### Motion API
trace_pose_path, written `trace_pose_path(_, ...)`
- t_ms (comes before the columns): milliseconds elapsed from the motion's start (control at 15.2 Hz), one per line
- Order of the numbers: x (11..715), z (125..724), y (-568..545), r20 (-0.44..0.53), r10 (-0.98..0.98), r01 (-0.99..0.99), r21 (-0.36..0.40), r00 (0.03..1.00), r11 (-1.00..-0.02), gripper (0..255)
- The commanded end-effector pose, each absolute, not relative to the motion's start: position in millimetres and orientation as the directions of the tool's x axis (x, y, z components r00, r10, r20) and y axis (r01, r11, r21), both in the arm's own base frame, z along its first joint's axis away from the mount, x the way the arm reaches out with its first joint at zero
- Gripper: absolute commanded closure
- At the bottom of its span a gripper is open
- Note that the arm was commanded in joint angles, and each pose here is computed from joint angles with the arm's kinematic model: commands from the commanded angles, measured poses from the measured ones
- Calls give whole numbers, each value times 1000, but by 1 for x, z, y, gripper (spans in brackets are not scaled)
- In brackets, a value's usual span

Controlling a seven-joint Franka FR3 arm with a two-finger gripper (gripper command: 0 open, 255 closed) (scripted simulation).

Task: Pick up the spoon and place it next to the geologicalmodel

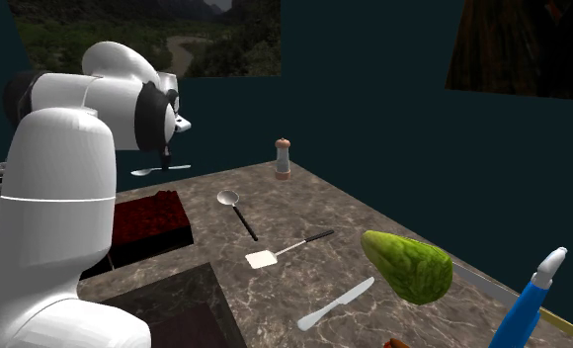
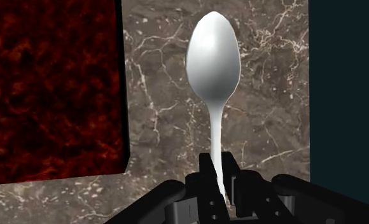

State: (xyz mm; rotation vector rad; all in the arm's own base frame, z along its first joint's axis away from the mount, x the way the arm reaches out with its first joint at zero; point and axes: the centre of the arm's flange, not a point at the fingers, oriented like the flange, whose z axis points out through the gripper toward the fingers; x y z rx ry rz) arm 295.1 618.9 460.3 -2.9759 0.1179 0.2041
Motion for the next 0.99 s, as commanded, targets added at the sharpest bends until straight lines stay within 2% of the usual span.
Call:
trace_pose_path(0,296,451,619,-141,-68,-89,-150,988,-985,255)
trace_pose_path(924,296,377,619,-141,-68,-89,-150,988,-985,255)
